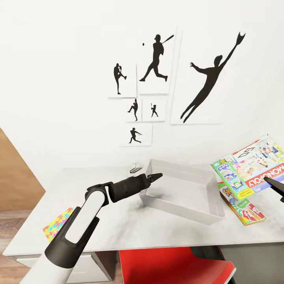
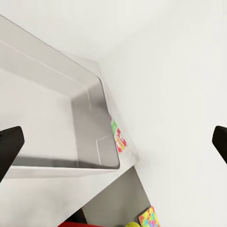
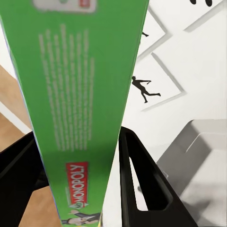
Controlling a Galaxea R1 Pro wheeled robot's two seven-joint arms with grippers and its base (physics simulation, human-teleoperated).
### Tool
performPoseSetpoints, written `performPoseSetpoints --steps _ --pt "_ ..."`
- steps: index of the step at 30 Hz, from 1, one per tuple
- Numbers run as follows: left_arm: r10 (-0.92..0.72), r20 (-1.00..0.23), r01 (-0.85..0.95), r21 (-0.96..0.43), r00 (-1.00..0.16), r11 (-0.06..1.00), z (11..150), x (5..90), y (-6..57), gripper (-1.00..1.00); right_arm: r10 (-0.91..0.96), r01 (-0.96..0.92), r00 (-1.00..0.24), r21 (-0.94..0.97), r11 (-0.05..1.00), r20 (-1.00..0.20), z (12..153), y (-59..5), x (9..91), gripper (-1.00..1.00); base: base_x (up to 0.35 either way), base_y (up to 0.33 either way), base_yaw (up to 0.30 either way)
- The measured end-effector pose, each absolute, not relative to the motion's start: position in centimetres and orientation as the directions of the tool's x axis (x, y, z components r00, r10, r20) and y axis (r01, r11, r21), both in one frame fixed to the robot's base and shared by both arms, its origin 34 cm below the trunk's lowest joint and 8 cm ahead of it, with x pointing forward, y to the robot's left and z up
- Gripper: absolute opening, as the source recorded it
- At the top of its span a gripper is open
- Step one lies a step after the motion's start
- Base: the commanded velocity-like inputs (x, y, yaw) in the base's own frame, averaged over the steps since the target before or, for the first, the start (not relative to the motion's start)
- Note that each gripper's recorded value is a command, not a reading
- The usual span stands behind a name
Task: Put all the toys in the child's room - the three board games (two on the bed and one on the table), the two jigsaw puzzles on the table, and the tennis ball on the table - inside the toy box on the table in the child's room.
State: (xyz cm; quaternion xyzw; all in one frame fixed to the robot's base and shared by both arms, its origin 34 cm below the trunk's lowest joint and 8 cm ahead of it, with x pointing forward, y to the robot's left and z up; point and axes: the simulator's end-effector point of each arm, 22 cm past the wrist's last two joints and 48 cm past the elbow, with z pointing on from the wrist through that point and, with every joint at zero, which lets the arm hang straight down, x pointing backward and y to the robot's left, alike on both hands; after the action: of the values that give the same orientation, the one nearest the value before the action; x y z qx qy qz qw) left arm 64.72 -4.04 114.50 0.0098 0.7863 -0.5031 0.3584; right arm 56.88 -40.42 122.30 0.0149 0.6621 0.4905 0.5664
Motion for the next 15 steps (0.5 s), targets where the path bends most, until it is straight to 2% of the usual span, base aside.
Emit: performPoseSetpoints --steps 15 --pt "-0.346 -0.573 0.379 -0.786 -0.743 0.488 114.62 64.70 -4.01 1.00 0.573 -0.521 -0.395 0.689 0.504 -0.718 122.18 -40.30 56.88 -1.00 0.000 0.000 0.000"
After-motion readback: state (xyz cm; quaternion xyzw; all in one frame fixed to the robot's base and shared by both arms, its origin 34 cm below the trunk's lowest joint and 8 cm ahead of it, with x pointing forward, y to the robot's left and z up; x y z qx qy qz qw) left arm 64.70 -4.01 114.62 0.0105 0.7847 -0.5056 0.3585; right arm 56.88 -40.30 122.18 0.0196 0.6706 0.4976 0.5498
